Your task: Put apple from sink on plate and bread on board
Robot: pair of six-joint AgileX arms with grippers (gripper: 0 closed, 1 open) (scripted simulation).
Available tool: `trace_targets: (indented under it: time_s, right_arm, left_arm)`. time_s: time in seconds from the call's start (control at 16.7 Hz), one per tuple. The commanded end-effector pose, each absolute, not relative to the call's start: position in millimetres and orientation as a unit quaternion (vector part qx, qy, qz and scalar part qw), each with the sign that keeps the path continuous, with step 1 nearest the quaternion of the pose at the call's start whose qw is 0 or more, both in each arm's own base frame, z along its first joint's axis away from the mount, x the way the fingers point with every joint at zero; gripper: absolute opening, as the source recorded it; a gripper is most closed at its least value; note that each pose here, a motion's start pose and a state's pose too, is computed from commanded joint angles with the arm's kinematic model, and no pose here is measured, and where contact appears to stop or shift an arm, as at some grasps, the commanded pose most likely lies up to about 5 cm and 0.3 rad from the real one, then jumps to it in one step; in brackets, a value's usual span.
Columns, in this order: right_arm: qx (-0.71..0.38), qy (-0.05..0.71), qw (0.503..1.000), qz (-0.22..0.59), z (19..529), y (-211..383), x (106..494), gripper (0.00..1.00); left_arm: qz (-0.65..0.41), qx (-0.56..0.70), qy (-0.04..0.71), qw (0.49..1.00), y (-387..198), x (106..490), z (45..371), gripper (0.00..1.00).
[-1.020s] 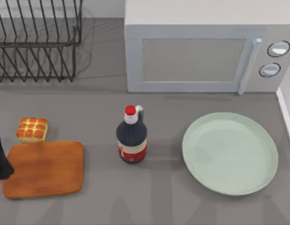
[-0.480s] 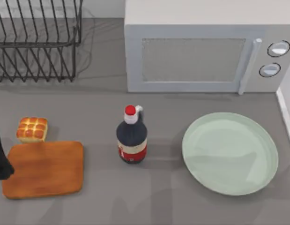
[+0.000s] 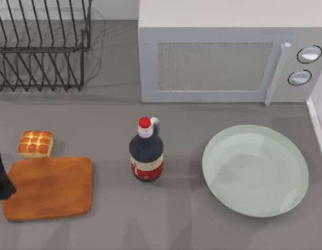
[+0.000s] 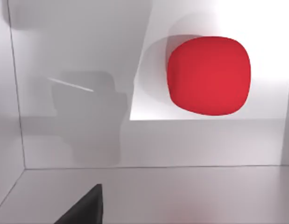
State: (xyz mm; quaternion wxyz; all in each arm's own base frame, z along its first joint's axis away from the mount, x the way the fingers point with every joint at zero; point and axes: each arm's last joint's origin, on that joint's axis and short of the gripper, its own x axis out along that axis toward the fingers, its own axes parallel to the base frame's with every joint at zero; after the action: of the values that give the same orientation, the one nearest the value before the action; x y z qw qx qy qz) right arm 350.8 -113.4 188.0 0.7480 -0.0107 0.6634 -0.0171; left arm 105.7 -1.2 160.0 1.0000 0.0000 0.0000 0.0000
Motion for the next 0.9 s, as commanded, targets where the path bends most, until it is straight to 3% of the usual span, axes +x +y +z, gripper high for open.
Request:
trace_targets:
  time_s: [0.24,0.66,0.9]
  right_arm:
    - [0.002,0.704,0.710,-0.005,161.4,-129.6,369.3,1.00]
    - [0.002,0.707,0.707,-0.002,158.0,-128.9,371.0,1.00]
    - [0.004,0.711,0.703,-0.001,118.6,-131.1,375.6,1.00]
  left_arm:
    - [0.000,0.000,0.000,1.000,-1.2,105.7,160.0,1.00]
    - [0.000,0.000,0.000,1.000,-1.2,105.7,160.0,1.00]
    - [0.000,0.000,0.000,1.000,-1.2,105.7,160.0,1.00]
